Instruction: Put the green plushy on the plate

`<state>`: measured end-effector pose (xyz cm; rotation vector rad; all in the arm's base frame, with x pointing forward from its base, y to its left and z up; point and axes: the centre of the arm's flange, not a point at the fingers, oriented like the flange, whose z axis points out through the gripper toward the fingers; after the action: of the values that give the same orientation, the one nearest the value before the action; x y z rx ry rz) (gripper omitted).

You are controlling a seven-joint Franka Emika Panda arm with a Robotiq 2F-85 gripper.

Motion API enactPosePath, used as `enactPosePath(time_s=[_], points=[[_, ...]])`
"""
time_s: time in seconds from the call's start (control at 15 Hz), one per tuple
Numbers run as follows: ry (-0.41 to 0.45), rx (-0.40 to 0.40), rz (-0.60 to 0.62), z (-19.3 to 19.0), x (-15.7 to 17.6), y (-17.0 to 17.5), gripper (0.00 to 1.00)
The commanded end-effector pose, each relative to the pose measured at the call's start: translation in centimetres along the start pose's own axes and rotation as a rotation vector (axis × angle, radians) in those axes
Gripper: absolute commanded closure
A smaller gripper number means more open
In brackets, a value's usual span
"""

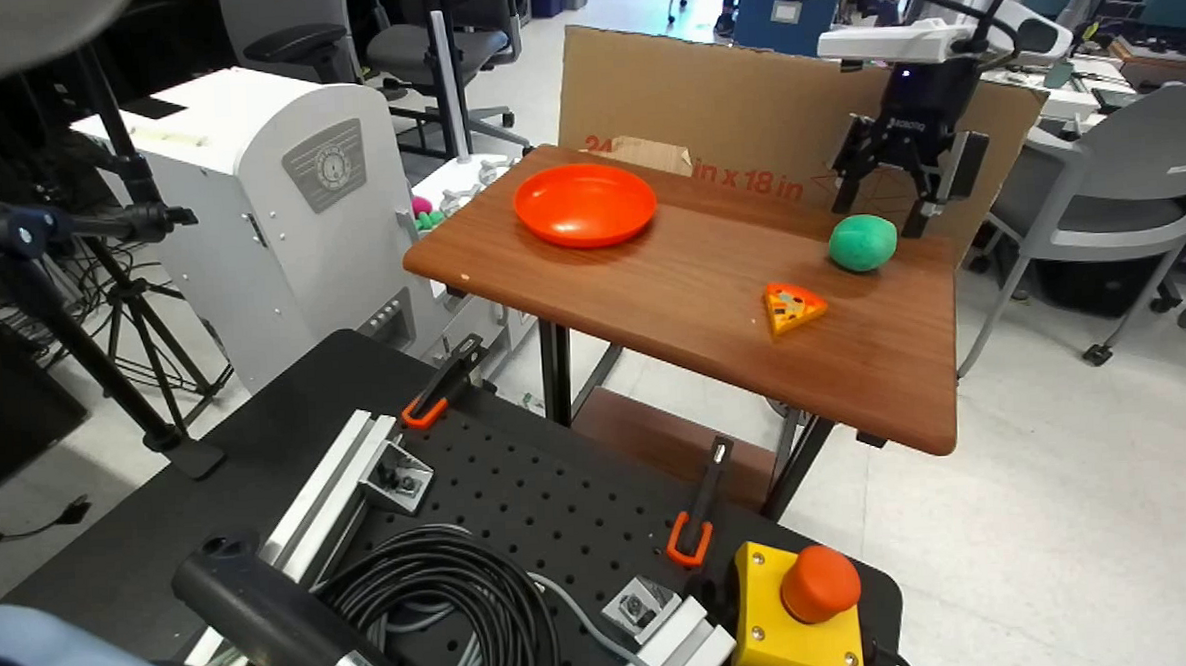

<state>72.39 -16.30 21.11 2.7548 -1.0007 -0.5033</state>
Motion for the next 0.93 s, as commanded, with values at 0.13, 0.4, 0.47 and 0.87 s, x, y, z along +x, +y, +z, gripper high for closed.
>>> enactPosePath(time_s=[0.13, 0.4, 0.47, 0.87], points=[[0.031, -0.026, 0.021, 0.8, 3.1, -2.4, 0.25], [0.056, -0.021, 0.022, 1.1, 2.9, -2.9, 0.51], [0.058, -0.013, 0.014, 0.8, 2.7, -2.8, 0.58], [0.137, 0.073, -0.133, -3.5, -2.8, -3.6, 0.96]])
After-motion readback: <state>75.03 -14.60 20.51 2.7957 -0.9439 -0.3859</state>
